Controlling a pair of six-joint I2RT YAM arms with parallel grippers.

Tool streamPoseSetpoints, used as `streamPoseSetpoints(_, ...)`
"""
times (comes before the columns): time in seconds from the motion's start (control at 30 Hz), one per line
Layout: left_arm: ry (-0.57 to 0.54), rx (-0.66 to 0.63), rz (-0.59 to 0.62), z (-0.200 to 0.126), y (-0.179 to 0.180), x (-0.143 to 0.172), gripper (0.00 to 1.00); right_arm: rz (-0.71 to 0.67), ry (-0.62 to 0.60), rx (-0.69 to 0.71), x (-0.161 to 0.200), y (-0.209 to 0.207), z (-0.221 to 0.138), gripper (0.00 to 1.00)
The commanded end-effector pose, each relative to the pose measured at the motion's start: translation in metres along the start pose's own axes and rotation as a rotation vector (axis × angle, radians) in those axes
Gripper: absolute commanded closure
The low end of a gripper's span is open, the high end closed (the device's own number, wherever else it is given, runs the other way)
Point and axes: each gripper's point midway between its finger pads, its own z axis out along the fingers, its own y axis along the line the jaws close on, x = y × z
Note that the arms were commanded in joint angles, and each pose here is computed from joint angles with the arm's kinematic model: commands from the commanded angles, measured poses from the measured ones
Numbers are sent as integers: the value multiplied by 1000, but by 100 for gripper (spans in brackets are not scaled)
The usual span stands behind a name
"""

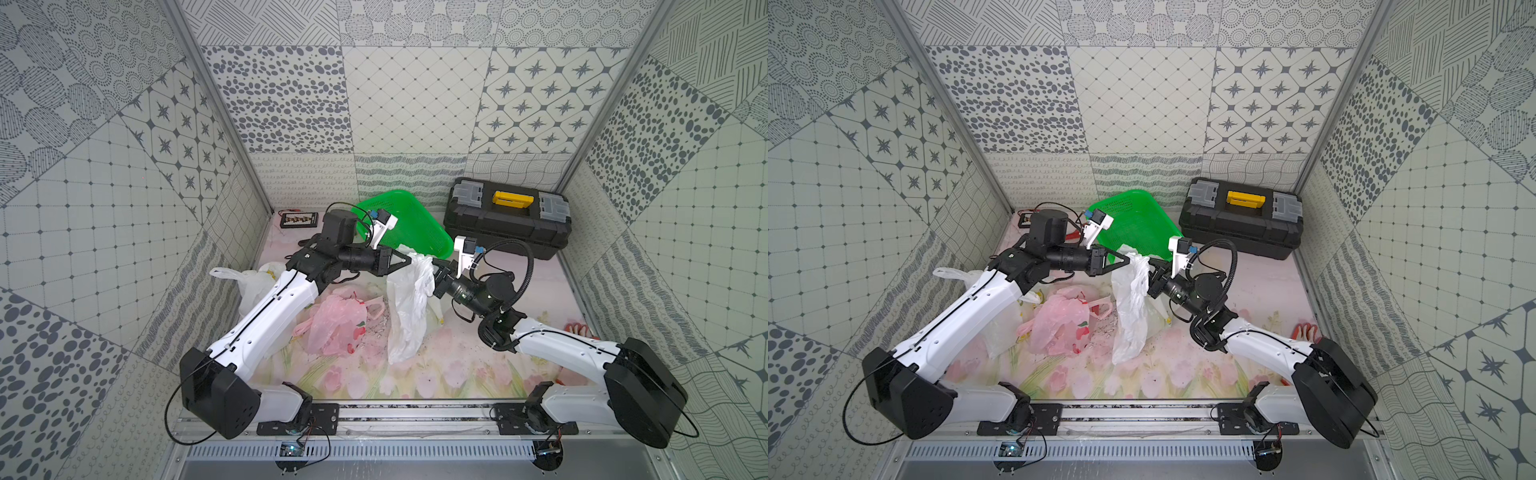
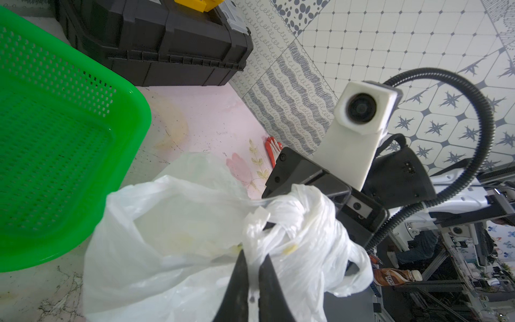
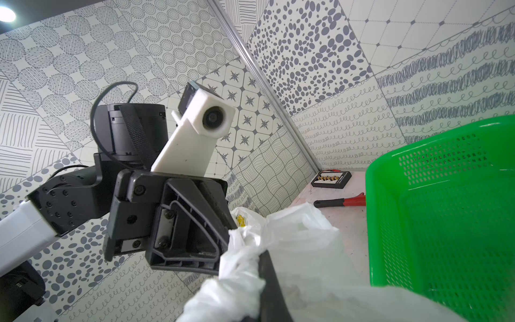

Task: Place the pears into plastic bags & tie knots
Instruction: Tie the plastic bag at the center of the board.

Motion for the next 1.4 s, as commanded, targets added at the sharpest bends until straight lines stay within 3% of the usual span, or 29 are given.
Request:
streamPoseSetpoints(0.0,-17,7,17,-4,-1,-3,94,-2,-50,-37,-15,10,0,100)
streamPoseSetpoints(0.27,-39,-38,29,-4,7,-8,100,14,-34,8,-11,2,-1,100)
streamPoseSetpoints(0.57,3,-144,-32,11,51,7,100,32,92,283,12,-40,-53,68)
streamPoseSetpoints(0.7,-8,-152,-50,12,58,5,100,63,180,392,23,-47,-80,64)
streamPoseSetpoints(0.87,-9,-157,-45,10,57,5,100,110,377,465,25,-24,-95,62)
streamPoseSetpoints(1.13,-3,-158,-45,10,58,8,100,73,558,449,35,19,-68,48)
streamPoseSetpoints(1.37,-3,-141,-43,8,53,8,100,47,525,438,32,15,-43,55)
